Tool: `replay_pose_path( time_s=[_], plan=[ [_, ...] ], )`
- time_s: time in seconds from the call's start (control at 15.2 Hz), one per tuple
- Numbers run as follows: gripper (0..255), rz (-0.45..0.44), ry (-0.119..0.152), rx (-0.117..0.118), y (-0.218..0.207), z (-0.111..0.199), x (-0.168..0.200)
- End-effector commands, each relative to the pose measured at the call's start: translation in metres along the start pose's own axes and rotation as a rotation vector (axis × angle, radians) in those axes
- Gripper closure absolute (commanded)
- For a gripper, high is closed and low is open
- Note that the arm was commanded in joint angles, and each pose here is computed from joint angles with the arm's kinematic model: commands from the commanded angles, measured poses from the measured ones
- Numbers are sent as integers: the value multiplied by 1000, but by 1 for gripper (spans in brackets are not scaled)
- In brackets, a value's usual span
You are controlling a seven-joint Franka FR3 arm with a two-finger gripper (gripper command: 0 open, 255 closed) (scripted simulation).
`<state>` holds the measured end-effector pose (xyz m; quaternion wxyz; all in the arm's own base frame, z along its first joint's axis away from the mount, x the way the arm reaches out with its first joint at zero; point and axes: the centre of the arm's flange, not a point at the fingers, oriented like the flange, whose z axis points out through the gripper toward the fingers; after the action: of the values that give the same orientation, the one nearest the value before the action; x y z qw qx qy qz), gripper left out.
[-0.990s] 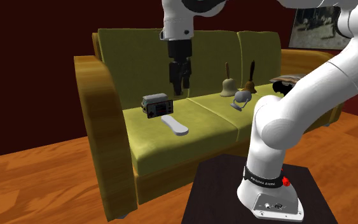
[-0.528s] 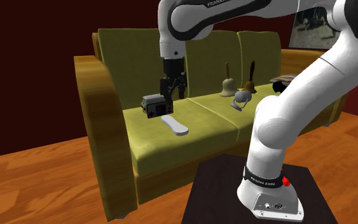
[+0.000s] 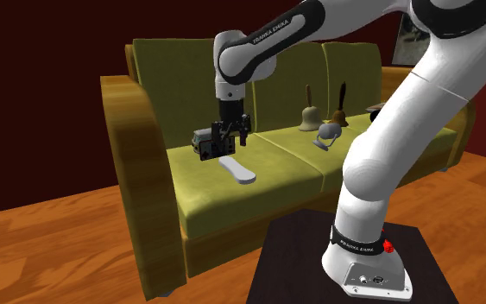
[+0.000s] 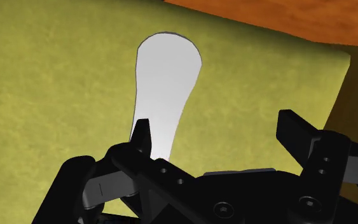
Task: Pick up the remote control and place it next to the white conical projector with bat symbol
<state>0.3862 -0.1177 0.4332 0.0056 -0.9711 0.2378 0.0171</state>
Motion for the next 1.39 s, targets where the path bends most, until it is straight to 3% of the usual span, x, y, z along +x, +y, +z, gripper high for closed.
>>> replay_pose_path(
  time_s=[0.0,0.33,0.86,1.32],
  plan=[
    [0,62,7,2,15,18,12],
    [0,211,20,8,54,57,46],
    [0,213,20,8,54,98,47],
    [0,213,20,8,54,98,47]
  ],
)
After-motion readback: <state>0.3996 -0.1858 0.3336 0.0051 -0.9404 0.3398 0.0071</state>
